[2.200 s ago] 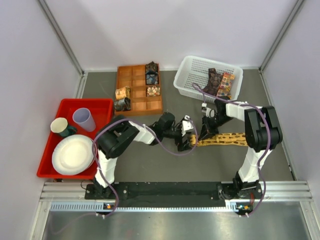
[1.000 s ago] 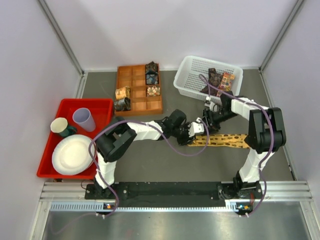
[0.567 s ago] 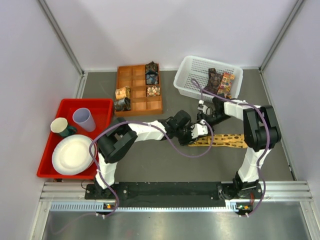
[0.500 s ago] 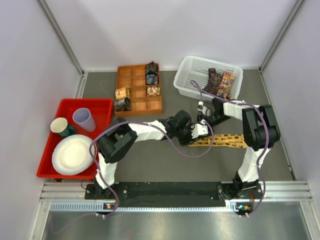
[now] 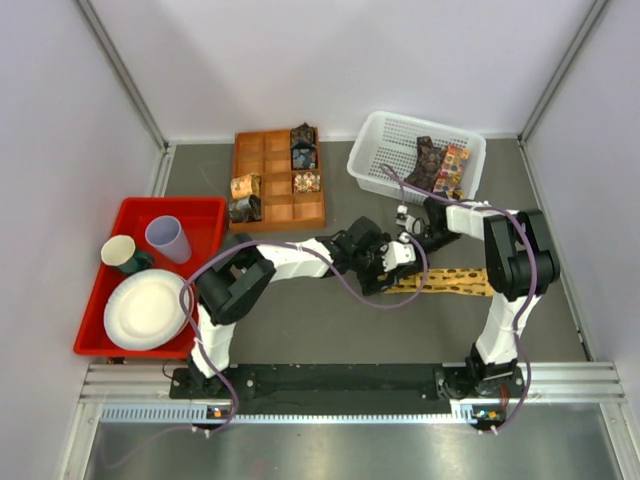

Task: Roll the ties
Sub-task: Roll the tie at the center of the board.

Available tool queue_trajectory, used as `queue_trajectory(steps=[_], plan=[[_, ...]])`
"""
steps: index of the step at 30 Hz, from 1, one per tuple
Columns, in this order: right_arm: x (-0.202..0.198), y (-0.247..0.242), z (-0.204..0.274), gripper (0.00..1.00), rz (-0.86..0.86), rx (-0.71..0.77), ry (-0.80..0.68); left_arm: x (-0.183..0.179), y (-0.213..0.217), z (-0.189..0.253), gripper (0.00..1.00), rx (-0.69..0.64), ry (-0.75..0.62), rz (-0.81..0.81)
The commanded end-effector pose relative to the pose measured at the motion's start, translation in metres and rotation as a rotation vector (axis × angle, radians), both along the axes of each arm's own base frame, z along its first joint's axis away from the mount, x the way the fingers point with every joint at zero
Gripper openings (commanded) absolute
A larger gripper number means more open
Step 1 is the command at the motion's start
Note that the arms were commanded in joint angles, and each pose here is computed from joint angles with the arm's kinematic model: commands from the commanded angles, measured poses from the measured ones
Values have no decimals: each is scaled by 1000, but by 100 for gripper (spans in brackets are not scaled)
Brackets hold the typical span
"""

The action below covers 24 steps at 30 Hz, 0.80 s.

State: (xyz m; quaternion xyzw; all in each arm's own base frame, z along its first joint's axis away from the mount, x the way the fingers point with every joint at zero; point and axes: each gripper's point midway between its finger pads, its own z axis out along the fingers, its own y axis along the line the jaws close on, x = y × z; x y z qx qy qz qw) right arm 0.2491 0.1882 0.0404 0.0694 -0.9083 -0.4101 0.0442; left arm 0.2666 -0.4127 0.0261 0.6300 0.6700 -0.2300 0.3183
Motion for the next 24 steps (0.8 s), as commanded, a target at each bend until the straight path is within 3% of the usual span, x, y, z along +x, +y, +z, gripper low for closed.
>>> queue_trajectory(steps=[1, 4, 8, 24], plan=[[8, -24, -29, 0, 18, -185, -86, -40, 30, -33, 99, 34, 177, -9], [13, -34, -33, 0, -1, -229, -101, -40, 26, -17, 99, -85, 209, -15], [21, -41, -34, 0, -28, -276, -117, -28, 8, 12, 99, -264, 147, -37], [39, -52, -42, 0, -70, -386, -131, -10, -39, 25, 99, -504, 48, -143]])
